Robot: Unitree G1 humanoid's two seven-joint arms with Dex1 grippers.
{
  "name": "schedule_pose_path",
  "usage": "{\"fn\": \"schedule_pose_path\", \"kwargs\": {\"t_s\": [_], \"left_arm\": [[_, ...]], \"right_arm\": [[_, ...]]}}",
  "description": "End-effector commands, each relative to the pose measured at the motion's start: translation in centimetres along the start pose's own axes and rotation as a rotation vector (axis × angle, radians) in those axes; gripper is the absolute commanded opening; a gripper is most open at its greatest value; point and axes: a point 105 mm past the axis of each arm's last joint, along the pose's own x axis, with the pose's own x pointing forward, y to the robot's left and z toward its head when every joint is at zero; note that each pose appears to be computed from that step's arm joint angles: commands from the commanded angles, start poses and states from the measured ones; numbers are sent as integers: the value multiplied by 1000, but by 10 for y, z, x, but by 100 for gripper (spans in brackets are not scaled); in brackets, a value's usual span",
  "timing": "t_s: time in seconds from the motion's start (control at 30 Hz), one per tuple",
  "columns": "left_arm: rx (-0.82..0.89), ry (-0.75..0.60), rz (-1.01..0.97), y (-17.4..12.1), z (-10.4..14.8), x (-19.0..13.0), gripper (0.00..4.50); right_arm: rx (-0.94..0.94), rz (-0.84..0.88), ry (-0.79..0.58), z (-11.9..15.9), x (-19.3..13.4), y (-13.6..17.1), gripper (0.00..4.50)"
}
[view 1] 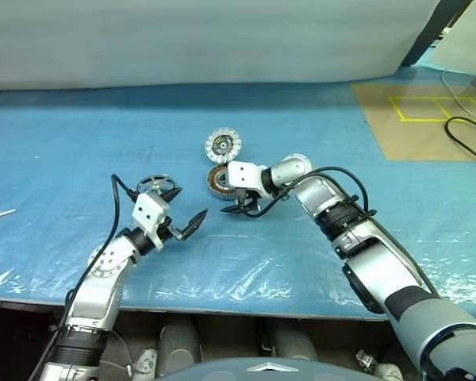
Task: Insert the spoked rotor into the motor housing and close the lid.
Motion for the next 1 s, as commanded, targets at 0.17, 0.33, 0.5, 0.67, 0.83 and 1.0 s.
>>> {"fn": "schedule_pose_path", "kwargs": {"t_s": [0.17, 0.33, 0.5, 0.67, 0.83, 1.0], "left_arm": [[16, -28, -19, -3, 7, 4, 450], [15, -33, -19, -4, 7, 5, 450], [5, -30, -10, -4, 5, 5, 450], [-7, -38, -5, -4, 6, 6, 450], [-22, -55, 2, -3, 8, 10, 450], [-25, -63, 15, -1, 10, 10, 450]], "right_arm": [[25, -56, 54, -1, -6, -16, 409], [38, -38, 92, -6, -5, -16, 409], [3, 5, 117, -4, -3, -16, 409], [-73, 83, 218, -2, -1, -17, 367], [-176, 124, 293, 7, 3, -24, 205], [-263, 154, 353, 5, 5, -23, 183]]}}
